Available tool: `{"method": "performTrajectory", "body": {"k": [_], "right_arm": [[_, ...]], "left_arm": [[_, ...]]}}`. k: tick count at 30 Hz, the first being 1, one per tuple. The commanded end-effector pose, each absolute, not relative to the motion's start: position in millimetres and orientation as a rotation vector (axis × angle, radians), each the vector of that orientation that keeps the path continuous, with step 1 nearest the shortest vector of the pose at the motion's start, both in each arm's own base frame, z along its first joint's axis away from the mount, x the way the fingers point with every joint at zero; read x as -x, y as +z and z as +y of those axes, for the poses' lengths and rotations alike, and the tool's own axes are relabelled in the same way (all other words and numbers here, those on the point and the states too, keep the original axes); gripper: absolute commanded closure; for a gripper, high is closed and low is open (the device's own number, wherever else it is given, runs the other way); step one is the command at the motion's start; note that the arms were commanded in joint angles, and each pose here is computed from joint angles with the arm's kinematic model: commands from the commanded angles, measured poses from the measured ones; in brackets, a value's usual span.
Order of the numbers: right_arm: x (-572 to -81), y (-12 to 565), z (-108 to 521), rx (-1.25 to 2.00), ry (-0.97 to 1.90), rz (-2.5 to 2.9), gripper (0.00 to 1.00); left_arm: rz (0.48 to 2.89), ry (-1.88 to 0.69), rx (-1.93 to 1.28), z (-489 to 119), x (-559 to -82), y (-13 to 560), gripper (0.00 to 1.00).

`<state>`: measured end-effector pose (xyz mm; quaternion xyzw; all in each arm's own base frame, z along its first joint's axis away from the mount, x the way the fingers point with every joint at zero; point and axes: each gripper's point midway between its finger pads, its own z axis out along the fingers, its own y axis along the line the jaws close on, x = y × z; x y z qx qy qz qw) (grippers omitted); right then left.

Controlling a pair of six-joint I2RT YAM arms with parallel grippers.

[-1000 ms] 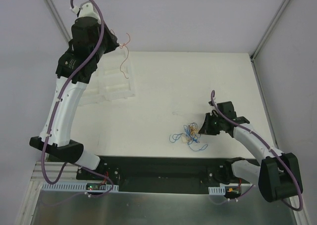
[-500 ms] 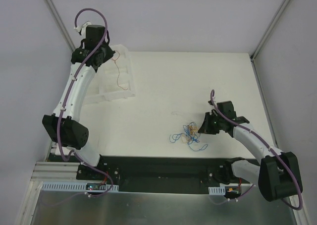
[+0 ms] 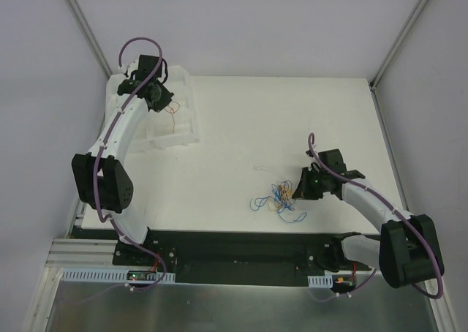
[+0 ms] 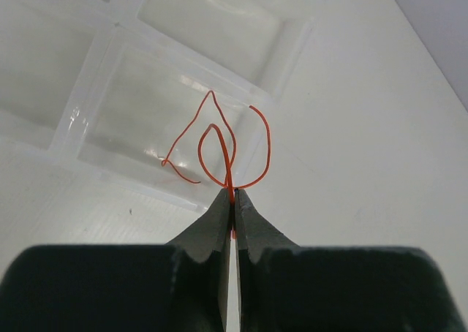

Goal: Untangle the cables

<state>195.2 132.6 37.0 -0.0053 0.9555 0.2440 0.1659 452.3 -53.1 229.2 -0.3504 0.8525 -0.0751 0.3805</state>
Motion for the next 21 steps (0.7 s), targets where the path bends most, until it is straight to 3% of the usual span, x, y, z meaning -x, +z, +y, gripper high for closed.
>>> {"method": "performTrajectory", "body": {"k": [1,10,11,14,16,21], "right_arm": [[-203.0,42.8,135.2,0.045,0.712,2.695,0.99],[-202.6,46.9,135.6,0.049,0.72,2.688,0.99],[-202.5,47.3,136.0,0.051,0.721,2.687,0.99],[-202.1,48.7,135.8,0.05,0.723,2.685,0.99],[-201.7,49.4,135.7,0.05,0.723,2.684,0.99],[-202.1,49.7,135.6,0.043,0.718,2.691,0.99]], "left_arm": [[2.229,-0.232,1.071,-50.4,-447.0,197.5,1.0],[2.344,-0.23,1.162,-52.5,-439.9,168.0,0.99],[2.351,-0.23,1.161,-51.8,-439.5,167.6,0.92],[2.35,-0.201,1.133,-47.4,-436.5,173.7,0.54],[2.339,-0.176,1.111,-42.8,-433.5,180.1,0.4],[2.336,-0.174,1.038,-40.0,-420.4,197.1,0.31]]}}
